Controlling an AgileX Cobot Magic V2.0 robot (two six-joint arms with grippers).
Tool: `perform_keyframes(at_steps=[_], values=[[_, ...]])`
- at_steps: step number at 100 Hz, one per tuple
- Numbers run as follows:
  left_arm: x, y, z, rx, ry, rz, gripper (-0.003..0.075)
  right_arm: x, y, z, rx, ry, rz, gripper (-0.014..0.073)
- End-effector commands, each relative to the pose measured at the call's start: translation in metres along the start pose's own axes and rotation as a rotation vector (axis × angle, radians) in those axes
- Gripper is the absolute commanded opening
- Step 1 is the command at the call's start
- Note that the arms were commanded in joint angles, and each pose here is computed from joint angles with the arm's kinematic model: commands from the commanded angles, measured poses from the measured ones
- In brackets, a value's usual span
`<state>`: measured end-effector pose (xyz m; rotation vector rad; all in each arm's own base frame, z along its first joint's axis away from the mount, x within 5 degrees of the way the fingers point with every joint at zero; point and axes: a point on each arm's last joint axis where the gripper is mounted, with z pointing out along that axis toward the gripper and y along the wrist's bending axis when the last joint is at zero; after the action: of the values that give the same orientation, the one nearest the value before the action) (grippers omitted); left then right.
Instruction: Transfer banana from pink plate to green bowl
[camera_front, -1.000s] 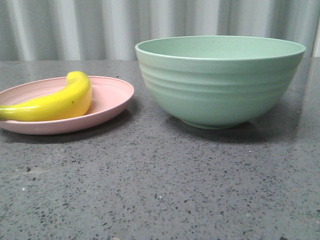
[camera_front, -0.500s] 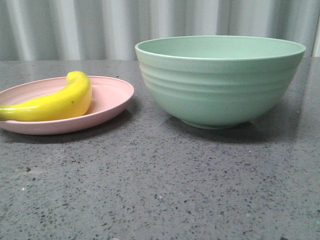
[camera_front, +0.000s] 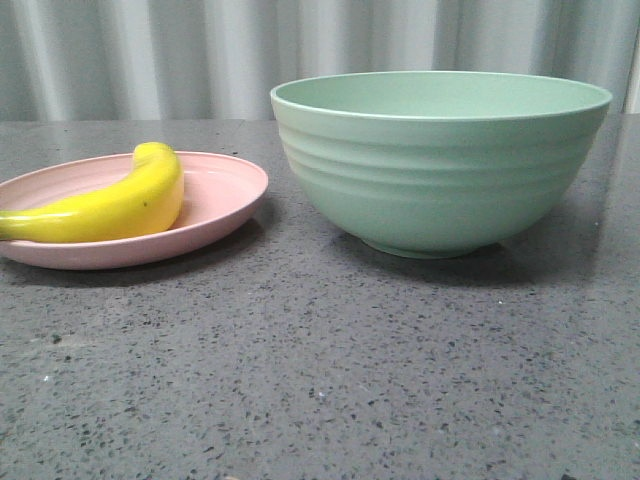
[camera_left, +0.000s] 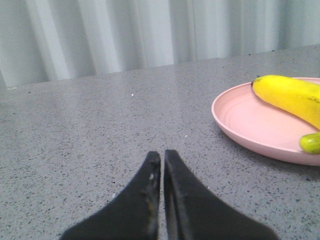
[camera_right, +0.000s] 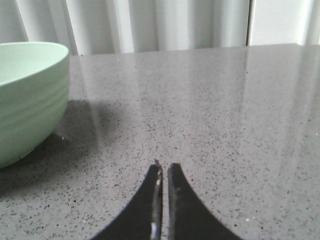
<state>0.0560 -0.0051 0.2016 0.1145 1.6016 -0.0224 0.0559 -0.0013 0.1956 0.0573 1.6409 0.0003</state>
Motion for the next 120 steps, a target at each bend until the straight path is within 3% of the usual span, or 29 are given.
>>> perform_keyframes(at_steps=[1, 32, 47, 71, 92, 102, 112, 120], values=[[-0.010, 0.001, -0.003, -0.013, -0.121, -0.022, -0.0020, -0.004, -0.001, -0.001, 0.015, -0.103, -0.011, -0.0065], [-0.043, 0.003, -0.007, -0.015, -0.179, -0.022, -0.0020, -0.017, 0.000, -0.005, 0.008, -0.093, -0.012, -0.0064], [-0.066, 0.004, -0.002, -0.015, -0.164, -0.022, -0.0020, -0.031, 0.002, -0.004, -0.015, -0.065, 0.103, -0.0064], [-0.097, 0.006, 0.019, -0.014, -0.119, -0.024, -0.0020, -0.068, 0.005, 0.009, -0.029, 0.075, 0.105, -0.0063], [-0.101, 0.007, 0.042, -0.017, -0.075, -0.024, -0.0013, -0.087, 0.007, 0.023, -0.037, 0.185, 0.106, -0.0064], [-0.099, 0.008, 0.049, -0.019, -0.058, -0.024, 0.0104, -0.083, 0.007, 0.028, -0.034, 0.219, 0.109, -0.0064], [-0.100, 0.008, 0.055, -0.024, -0.075, -0.030, 0.0363, -0.082, 0.007, 0.030, -0.034, 0.229, 0.112, -0.0064], [-0.103, 0.009, 0.058, -0.030, -0.110, -0.030, 0.0497, -0.083, 0.007, 0.030, -0.034, 0.225, 0.114, -0.0064]])
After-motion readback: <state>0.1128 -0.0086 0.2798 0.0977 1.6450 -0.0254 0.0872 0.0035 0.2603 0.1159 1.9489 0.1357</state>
